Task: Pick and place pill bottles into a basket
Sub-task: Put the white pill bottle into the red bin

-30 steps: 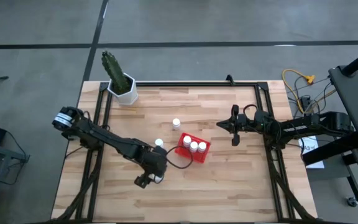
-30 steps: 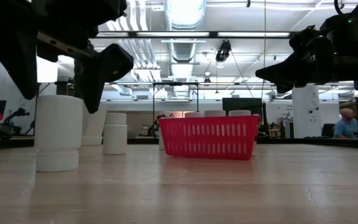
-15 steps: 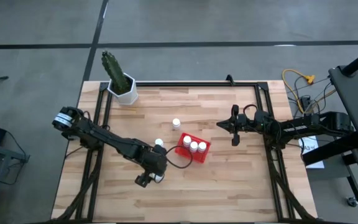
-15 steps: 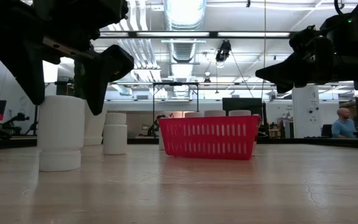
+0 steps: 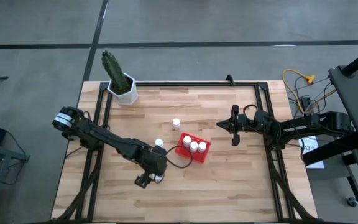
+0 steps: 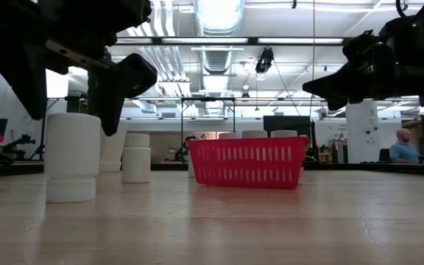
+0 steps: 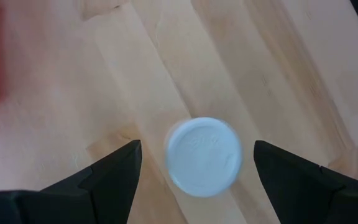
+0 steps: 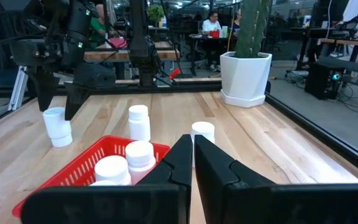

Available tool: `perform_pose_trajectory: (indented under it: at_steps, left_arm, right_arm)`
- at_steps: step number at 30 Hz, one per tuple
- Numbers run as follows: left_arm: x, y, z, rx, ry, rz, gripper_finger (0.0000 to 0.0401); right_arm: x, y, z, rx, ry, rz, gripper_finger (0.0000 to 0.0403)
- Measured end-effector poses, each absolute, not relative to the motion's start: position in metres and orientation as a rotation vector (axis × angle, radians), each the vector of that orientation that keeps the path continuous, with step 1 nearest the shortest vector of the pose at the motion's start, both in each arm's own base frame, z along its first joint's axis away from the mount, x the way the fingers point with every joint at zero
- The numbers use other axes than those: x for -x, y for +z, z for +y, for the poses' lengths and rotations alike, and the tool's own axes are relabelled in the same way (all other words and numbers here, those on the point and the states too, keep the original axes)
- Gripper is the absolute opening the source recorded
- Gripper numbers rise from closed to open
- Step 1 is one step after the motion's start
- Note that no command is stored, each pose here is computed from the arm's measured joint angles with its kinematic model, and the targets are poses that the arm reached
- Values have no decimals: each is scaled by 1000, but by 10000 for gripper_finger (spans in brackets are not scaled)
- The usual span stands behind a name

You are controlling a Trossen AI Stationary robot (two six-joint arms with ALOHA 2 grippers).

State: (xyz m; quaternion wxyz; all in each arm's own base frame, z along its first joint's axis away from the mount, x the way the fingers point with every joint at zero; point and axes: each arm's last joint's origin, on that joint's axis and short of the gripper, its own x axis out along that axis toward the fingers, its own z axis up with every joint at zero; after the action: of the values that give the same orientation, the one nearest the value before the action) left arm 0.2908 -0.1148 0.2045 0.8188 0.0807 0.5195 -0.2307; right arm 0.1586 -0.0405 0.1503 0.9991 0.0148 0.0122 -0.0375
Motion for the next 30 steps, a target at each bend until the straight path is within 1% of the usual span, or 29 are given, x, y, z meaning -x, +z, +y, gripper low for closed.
perform_pose_trajectory:
  at_steps: [7, 16, 30]
  left_arm:
    - [-291, 204, -116, -170, -494, 1098, 292]
    - [-293, 193, -117, -179, -489, 1139, 292]
    - [-295, 192, -118, -180, -485, 1129, 292]
  right_arm:
    - [-159, 150, -41, -30, -75, 25, 9]
    - [-159, 150, -41, -29, -75, 29, 9]
    - [-159, 149, -41, -33, -76, 41, 8]
